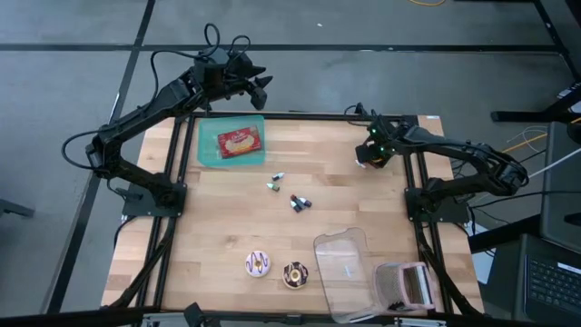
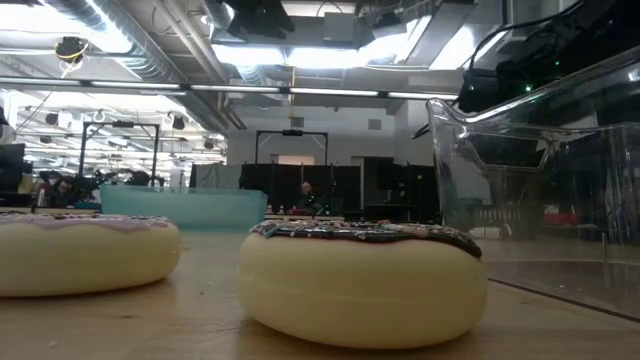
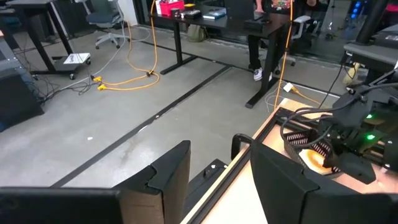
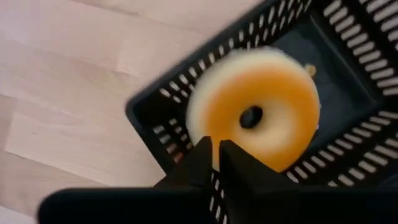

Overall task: Pick & Place Food Item
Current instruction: Put the white donut into the black bin

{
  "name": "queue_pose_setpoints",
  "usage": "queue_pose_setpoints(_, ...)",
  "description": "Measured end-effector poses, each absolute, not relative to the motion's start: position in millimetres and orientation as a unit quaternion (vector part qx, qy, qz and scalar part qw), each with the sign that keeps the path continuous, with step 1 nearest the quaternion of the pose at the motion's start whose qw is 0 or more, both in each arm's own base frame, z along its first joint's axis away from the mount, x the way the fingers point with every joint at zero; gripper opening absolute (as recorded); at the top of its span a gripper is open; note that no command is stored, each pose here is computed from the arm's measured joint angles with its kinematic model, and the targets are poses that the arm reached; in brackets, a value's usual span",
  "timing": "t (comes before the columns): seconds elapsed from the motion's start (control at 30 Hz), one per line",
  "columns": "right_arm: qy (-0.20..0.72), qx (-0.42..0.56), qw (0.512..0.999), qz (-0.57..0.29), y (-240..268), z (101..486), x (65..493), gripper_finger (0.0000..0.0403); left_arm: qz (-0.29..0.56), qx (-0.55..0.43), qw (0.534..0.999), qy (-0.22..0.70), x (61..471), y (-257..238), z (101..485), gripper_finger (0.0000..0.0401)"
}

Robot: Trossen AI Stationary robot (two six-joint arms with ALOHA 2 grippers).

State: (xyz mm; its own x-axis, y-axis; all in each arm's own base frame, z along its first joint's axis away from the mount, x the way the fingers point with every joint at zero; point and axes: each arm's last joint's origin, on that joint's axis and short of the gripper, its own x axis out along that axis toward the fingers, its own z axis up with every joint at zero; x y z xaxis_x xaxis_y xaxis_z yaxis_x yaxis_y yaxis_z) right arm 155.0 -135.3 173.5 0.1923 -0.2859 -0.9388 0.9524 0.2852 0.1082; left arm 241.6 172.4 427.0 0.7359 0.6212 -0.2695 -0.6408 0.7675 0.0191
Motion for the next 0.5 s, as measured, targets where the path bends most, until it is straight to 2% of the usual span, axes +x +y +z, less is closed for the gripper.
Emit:
queue_pose_setpoints(0.13, 0.451, 0.400, 0.645, -0.470, -129, 161, 147, 0.0006, 0.338, -0.041, 0.929, 0.144, 241, 172, 425, 0.0164)
queue_pose_setpoints(0.27, 0.468, 0.411, 0.620, -0.477, -124, 154, 141, 0.0027, 0.337, -0.044, 0.928, 0.154, 241, 172, 423, 0.0164)
queue_pose_setpoints(0.37, 0.465, 0.413, 0.617, -0.483, -123, 154, 140, 0.0034, 0.337, -0.044, 0.928, 0.154, 241, 172, 423, 0.0164)
queue_pose_setpoints(0.5, 0.463, 0.395, 0.614, -0.502, -126, 167, 141, 0.0024, 0.338, -0.048, 0.928, 0.152, 241, 172, 423, 0.0164)
